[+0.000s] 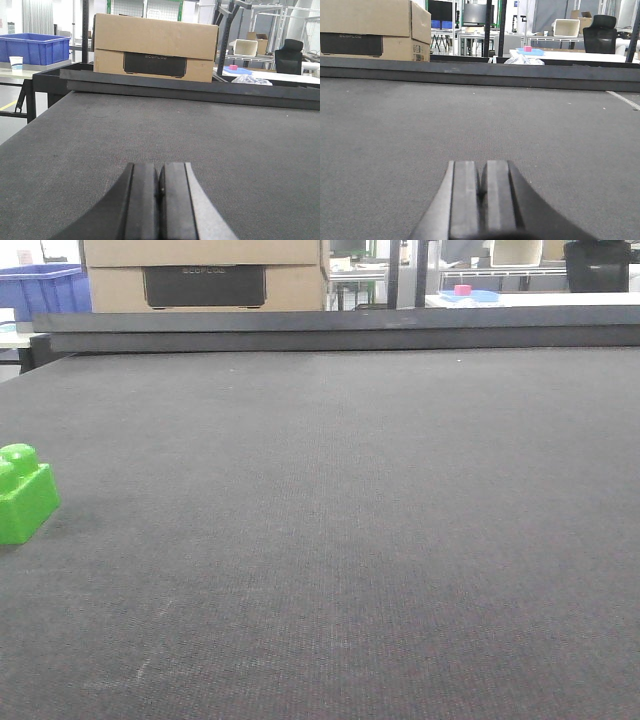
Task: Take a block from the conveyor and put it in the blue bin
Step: 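Lower both grippers toward the green and blue bricks on the belt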
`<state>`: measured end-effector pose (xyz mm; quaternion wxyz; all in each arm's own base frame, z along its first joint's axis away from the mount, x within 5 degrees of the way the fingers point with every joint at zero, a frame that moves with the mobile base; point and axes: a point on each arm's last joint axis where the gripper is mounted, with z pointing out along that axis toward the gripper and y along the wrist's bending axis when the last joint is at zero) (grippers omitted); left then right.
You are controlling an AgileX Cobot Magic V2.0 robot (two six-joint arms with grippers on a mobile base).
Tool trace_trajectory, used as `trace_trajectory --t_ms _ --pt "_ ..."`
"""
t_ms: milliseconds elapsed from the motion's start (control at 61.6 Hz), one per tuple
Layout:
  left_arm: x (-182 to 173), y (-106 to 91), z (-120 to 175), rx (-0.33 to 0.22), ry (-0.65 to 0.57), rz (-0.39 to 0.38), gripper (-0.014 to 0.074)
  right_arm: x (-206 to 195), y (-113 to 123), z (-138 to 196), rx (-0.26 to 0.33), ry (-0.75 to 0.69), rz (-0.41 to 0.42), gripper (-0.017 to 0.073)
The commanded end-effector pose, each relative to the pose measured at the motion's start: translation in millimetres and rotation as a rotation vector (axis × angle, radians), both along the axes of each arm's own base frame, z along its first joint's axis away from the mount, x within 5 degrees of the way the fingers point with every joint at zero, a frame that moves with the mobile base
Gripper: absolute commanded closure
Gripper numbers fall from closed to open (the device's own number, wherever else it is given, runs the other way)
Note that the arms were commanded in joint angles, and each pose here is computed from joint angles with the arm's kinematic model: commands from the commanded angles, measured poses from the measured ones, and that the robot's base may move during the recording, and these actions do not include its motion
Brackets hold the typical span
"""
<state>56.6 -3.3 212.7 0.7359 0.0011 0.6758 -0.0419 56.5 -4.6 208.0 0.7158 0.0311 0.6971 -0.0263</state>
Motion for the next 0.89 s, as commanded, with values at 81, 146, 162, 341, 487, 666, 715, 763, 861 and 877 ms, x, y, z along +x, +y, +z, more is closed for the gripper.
trace_trajectory --t_ms 81,146,162,341,487,666,715,763,861,877 --pt "-0.8 0.3 3.0 -0.014 -0.028 0.004 0.0704 -0.3 -0.2 1.9 -0.010 -0.024 -0.004 0.0727" --pt "-0.8 0.3 3.0 -0.014 -0.028 0.004 0.0704 -0.3 -0.2 1.9 -0.010 -0.024 -0.004 0.0727" --pt "-0.8 0.3 3.0 -0.014 -0.028 0.004 0.0704 -0.3 -0.2 1.9 -0.010 -0.024 -0.004 0.0727" --pt "-0.8 0.3 3.0 -0.014 -0.028 0.004 0.0704 -0.3 -0.2 1.9 -0.010 -0.024 -0.004 0.0727" --pt "-0.8 0.3 3.0 -0.014 -0.028 0.004 0.0704 -0.3 -0.2 1.9 -0.010 -0.024 -0.004 0.0727" --pt "-0.8 0.3 3.0 -0.014 -0.028 0.004 0.0704 -0.3 -0.2 1.9 -0.010 -0.024 -0.004 0.0727" --pt "-0.8 0.3 3.2 -0.014 -0.030 0.004 0.0704 -0.3 -0.2 1.9 -0.010 -0.024 -0.004 0.0727" --pt "-0.8 0.3 3.2 -0.014 -0.030 0.004 0.0704 -0.4 -0.2 3.2 -0.011 -0.038 -0.004 0.0727" --pt "-0.8 0.3 3.6 -0.014 -0.034 0.004 0.0704 -1.0 -0.2 9.4 -0.011 -0.107 -0.004 0.0727" --pt "-0.8 0.3 3.6 -0.014 -0.034 0.004 0.0704 -1.1 -0.2 10.5 -0.012 -0.119 -0.004 0.0727"
